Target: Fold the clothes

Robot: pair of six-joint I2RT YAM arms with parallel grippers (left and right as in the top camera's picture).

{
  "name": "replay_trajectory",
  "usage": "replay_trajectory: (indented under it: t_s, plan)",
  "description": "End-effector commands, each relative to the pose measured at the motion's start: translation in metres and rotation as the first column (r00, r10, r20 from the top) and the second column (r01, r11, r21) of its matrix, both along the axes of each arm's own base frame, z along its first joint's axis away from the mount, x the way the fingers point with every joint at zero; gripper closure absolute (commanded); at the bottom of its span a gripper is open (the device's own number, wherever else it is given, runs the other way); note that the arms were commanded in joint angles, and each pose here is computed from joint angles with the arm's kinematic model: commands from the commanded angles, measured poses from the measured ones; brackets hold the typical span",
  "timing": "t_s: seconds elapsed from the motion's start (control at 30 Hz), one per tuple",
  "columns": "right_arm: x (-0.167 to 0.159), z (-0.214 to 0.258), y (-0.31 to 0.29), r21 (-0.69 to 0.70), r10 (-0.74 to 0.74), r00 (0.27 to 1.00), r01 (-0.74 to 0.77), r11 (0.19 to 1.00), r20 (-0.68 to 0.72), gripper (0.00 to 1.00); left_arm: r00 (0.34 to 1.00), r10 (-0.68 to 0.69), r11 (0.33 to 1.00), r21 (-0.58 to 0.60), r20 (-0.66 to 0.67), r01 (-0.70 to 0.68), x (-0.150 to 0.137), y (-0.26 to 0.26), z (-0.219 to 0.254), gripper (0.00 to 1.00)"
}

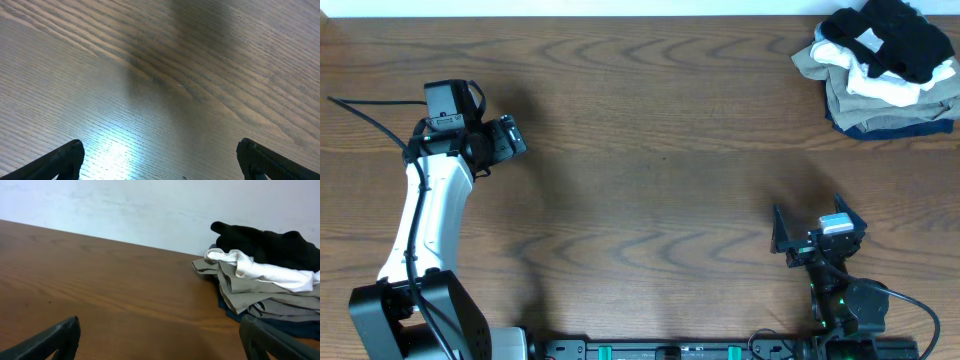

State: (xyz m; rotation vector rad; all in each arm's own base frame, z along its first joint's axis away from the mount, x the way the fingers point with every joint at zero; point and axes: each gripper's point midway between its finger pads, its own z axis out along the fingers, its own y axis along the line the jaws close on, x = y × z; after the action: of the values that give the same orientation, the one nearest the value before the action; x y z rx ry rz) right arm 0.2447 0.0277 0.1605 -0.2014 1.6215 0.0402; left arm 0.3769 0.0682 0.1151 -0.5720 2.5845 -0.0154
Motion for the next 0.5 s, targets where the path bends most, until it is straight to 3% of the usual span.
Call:
replay_trajectory:
  t_s: [0.0,0.47]
  plan:
    - [0.0,-0.001,-0.003,0.018,-0.017,1.0,0.017,1.0,-0.004,0.01,1.0,0.018,1.0,-0.007,-0.013,-0.018,-0.002,0.002,-0.005,0.02]
    - [0.0,-0.001,-0.003,0.018,-0.018,1.0,0.018,1.0,-0.004,0.01,0.999,0.02,1.0,0.002,0.042,-0.02,-0.011,0.001,0.015,0.02]
